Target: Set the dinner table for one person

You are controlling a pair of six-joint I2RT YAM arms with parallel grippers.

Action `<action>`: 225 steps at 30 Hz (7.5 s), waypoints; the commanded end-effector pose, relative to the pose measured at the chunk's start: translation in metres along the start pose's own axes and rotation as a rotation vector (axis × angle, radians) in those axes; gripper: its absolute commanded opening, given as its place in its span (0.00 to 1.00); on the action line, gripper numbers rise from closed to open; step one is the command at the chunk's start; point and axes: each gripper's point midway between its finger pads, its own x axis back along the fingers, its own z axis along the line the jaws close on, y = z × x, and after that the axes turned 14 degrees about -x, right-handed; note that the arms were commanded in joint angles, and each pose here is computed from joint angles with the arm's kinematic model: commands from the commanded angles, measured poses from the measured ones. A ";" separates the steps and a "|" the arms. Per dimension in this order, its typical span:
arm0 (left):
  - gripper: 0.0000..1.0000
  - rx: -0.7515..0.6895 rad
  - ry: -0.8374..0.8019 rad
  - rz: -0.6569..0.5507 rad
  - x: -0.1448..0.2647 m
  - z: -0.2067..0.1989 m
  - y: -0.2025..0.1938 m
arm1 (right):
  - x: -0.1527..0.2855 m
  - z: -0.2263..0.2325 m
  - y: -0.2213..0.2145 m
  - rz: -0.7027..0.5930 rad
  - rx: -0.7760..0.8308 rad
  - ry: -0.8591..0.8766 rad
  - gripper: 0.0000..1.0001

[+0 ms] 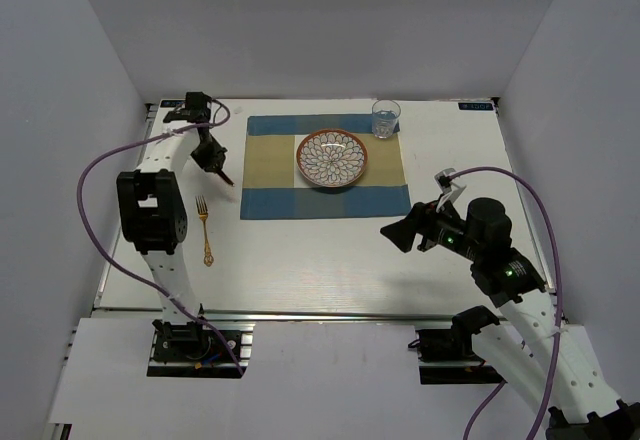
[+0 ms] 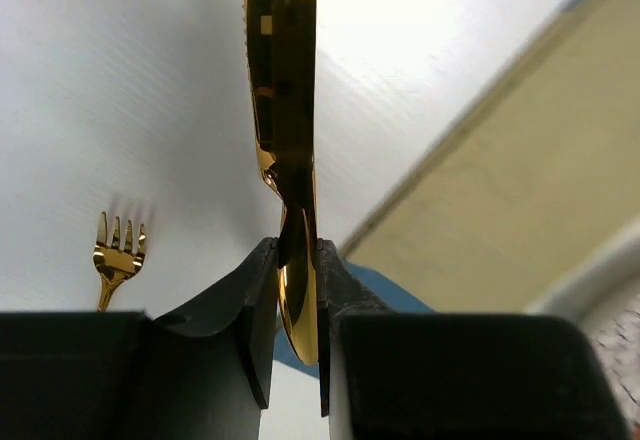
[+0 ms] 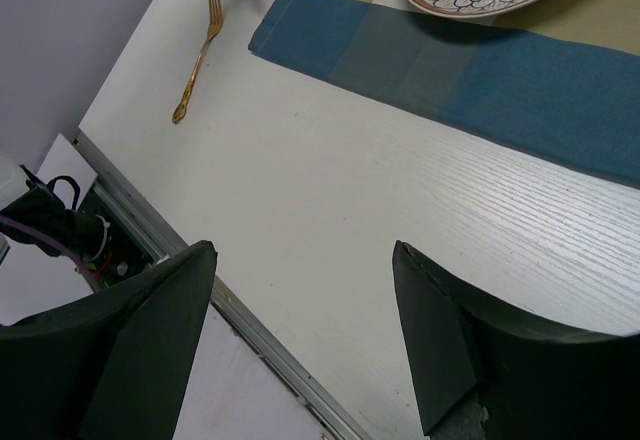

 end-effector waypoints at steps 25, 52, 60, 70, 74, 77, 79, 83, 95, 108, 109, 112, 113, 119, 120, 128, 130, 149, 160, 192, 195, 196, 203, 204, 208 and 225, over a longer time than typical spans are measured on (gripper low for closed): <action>0.00 -0.489 -0.724 -0.026 0.173 -0.308 -0.174 | 0.073 0.013 0.102 -0.342 -0.082 -0.339 0.89; 0.00 -0.515 -0.918 0.044 0.123 -0.420 -0.238 | 0.081 -0.012 0.080 -0.255 -0.026 -0.459 0.89; 0.00 -0.510 -0.963 0.041 0.124 -0.428 -0.234 | 0.090 -0.018 0.076 -0.259 -0.008 -0.491 0.89; 0.00 -0.493 -0.962 0.052 0.110 -0.430 -0.234 | 0.090 -0.020 0.071 -0.252 -0.015 -0.487 0.89; 0.00 -0.489 -0.961 0.050 0.105 -0.432 -0.235 | 0.091 -0.020 0.070 -0.253 -0.014 -0.486 0.89; 0.00 -0.491 -0.959 0.040 0.103 -0.433 -0.233 | 0.091 -0.021 0.069 -0.252 -0.013 -0.489 0.89; 0.00 -0.492 -0.957 0.033 0.102 -0.433 -0.233 | 0.091 -0.021 0.069 -0.251 -0.013 -0.489 0.89; 0.00 -0.482 -0.944 0.028 0.097 -0.432 -0.227 | 0.091 -0.021 0.068 -0.253 -0.013 -0.483 0.89; 0.07 -0.476 -0.937 0.026 0.084 -0.435 -0.230 | 0.087 -0.024 0.065 -0.242 -0.011 -0.483 0.89; 0.17 -0.495 -0.912 0.050 0.066 -0.431 -0.239 | 0.083 -0.024 0.064 -0.234 -0.002 -0.475 0.89; 0.17 -0.497 -0.910 0.052 0.065 -0.431 -0.240 | 0.083 -0.025 0.064 -0.233 -0.002 -0.477 0.89; 0.21 -0.501 -0.905 0.059 0.064 -0.429 -0.242 | 0.083 -0.025 0.064 -0.234 -0.002 -0.476 0.89; 0.24 -0.505 -0.903 0.057 0.063 -0.429 -0.241 | 0.082 -0.025 0.065 -0.235 -0.003 -0.474 0.89; 0.39 -0.497 -0.893 0.050 0.068 -0.427 -0.238 | 0.078 -0.025 0.062 -0.224 -0.006 -0.460 0.89; 0.43 -0.496 -0.894 0.047 0.070 -0.427 -0.237 | 0.078 -0.025 0.062 -0.224 -0.007 -0.459 0.89; 0.50 -0.491 -0.897 0.043 0.076 -0.429 -0.239 | 0.078 -0.023 0.063 -0.226 -0.007 -0.452 0.89; 0.51 -0.492 -0.884 0.024 0.084 -0.426 -0.233 | 0.078 -0.022 0.062 -0.225 -0.009 -0.447 0.89; 0.98 -0.346 -0.516 -0.279 0.210 -0.240 -0.098 | 0.067 0.008 0.064 -0.235 0.006 -0.258 0.89; 0.98 0.130 -0.103 -0.148 0.115 0.059 -0.077 | 0.041 0.002 0.032 -0.146 -0.044 -0.165 0.89; 0.45 0.167 -0.022 0.254 -0.028 0.106 -0.152 | 0.031 0.012 0.032 -0.188 -0.108 -0.065 0.89; 0.43 0.162 0.016 0.269 -0.033 0.112 -0.154 | 0.033 0.013 0.034 -0.204 -0.113 -0.065 0.89; 0.44 0.160 0.031 0.277 -0.034 0.113 -0.154 | 0.034 0.013 0.035 -0.208 -0.112 -0.063 0.89; 0.44 0.146 0.073 0.275 -0.034 0.119 -0.156 | 0.037 0.013 0.036 -0.222 -0.113 -0.063 0.89; 0.41 0.137 0.078 0.279 -0.035 0.118 -0.158 | 0.037 0.013 0.036 -0.223 -0.115 -0.064 0.89; 0.23 0.132 0.099 0.310 -0.043 0.121 -0.167 | 0.038 0.016 0.036 -0.226 -0.118 -0.055 0.89; 0.00 -0.101 -0.122 0.006 0.037 0.080 -0.081 | 0.046 0.015 0.039 -0.257 -0.084 -0.063 0.89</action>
